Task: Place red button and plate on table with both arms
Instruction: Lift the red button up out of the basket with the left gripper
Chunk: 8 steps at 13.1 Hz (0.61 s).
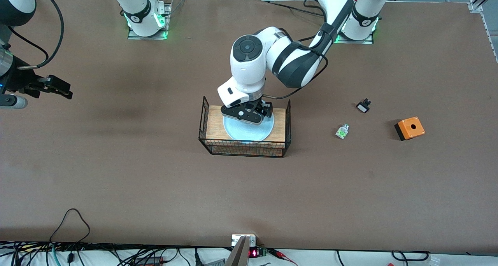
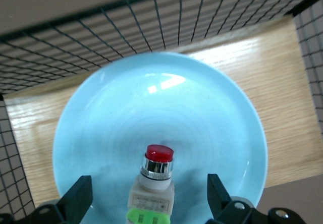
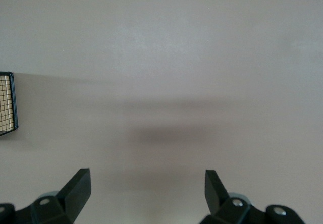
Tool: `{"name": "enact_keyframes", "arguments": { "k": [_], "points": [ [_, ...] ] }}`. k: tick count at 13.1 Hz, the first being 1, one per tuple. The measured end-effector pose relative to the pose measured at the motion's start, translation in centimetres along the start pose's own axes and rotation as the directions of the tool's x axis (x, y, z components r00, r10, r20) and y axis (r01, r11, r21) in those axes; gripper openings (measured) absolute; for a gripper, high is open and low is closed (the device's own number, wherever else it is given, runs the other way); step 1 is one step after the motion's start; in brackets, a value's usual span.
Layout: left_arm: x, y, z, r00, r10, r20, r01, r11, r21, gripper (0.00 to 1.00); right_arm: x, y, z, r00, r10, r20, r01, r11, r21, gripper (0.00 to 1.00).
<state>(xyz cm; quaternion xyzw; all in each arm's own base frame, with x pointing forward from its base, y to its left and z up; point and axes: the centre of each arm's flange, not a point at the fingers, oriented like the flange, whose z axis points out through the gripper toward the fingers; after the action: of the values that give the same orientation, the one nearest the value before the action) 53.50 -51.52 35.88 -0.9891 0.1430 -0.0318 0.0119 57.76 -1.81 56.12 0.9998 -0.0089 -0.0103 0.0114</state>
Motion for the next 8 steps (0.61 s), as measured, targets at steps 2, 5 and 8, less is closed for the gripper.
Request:
{"name": "enact_keyframes", "arguments": {
  "k": [2, 5, 8],
  "points": [
    [-0.58, 0.67, 1.01, 1.000, 0.013, 0.016, -0.014, 1.000, 0.011, 1.00, 0.00, 0.00, 0.00, 1.000, 0.000, 0.000, 0.000, 1.000, 0.000, 1.00],
    [-0.69, 0.69, 1.17, 1.000, 0.015, 0.022, -0.016, 1.000, 0.016, 0.81, 0.00, 0.00, 0.00, 1.000, 0.000, 0.000, 0.000, 1.000, 0.000, 1.00],
    [-0.62, 0.50, 1.20, 1.000, 0.013, 0.023, -0.013, 1.000, 0.019, 0.47, 0.00, 0.00, 0.00, 1.000, 0.000, 0.000, 0.000, 1.000, 0.000, 1.00]
  ]
}}
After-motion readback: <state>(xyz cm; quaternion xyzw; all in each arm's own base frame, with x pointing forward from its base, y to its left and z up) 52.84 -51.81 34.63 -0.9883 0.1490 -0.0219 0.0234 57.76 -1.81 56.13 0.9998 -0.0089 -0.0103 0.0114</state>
